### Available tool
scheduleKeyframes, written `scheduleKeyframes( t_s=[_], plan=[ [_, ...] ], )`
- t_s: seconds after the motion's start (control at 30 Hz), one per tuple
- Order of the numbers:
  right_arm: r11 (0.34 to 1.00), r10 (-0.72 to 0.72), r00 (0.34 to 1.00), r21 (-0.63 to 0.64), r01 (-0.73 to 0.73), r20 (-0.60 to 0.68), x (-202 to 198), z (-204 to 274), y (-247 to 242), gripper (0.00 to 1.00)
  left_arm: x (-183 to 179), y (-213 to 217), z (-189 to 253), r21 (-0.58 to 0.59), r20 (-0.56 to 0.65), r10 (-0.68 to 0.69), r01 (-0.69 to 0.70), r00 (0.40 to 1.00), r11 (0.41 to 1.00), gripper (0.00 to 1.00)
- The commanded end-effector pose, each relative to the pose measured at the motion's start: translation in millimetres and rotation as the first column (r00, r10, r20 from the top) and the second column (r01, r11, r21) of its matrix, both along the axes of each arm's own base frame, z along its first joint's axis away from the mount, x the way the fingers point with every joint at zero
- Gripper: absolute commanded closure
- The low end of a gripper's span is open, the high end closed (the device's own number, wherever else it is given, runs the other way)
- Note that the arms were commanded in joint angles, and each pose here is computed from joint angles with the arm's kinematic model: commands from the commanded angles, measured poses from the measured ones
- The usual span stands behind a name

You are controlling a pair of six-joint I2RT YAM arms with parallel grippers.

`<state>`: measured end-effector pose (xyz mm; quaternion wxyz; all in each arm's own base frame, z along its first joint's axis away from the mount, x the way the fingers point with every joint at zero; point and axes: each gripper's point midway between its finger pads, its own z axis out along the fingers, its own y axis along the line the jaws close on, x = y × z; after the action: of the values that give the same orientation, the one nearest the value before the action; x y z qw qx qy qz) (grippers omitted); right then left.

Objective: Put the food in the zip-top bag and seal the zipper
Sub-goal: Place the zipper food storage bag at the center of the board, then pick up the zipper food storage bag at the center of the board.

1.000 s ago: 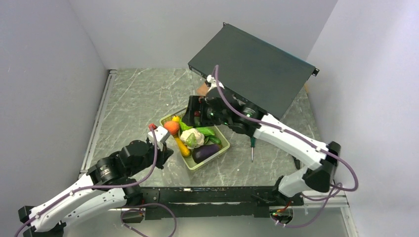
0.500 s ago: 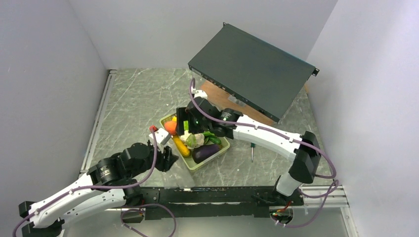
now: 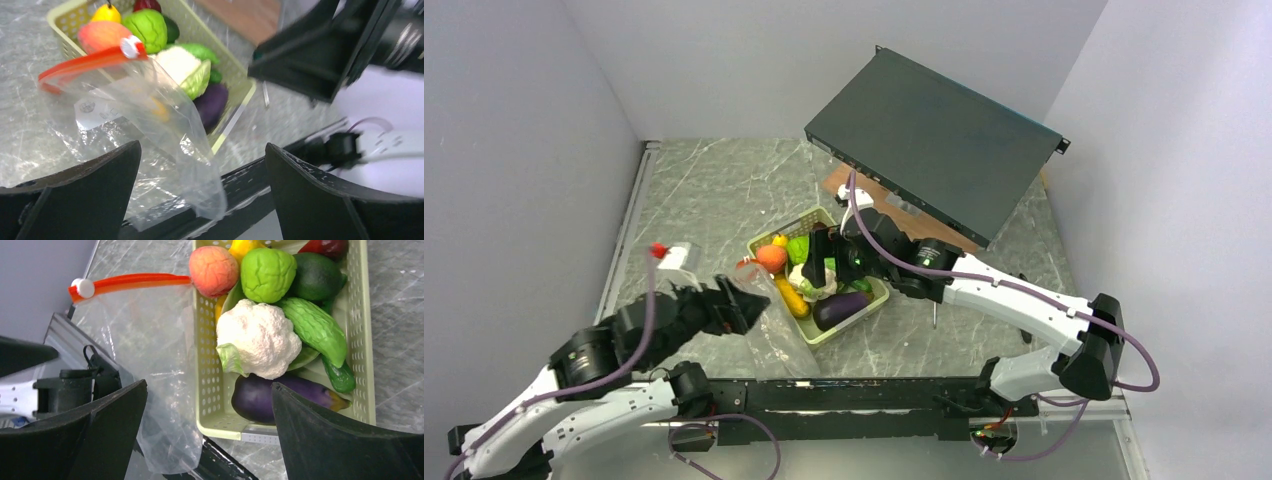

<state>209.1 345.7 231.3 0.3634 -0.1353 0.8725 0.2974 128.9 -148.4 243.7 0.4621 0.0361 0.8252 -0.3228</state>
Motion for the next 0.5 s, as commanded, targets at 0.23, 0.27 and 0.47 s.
scheduleKeyframes(
  t_s=[0.23, 0.27, 0.47],
  plan=[
    [0.973, 0.207, 0.975, 0.083, -0.214, 0.080, -34, 18, 28, 0.04, 10, 71, 49, -0.123, -0.140, 0.411, -0.428, 0.901, 0.895, 0.00],
    [0.973, 0.208, 0.975, 0.085, -0.215, 0.079, -36, 17, 28, 0.04, 12, 69, 49, -0.091, -0.129, 0.413, -0.425, 0.902, 0.900, 0.00],
    [0.978, 0.192, 0.979, 0.072, -0.196, 0.065, -40, 12, 20, 0.04, 39, 71, 73, 0.082, -0.026, 0.498, -0.494, 0.867, 0.865, 0.00]
  ],
)
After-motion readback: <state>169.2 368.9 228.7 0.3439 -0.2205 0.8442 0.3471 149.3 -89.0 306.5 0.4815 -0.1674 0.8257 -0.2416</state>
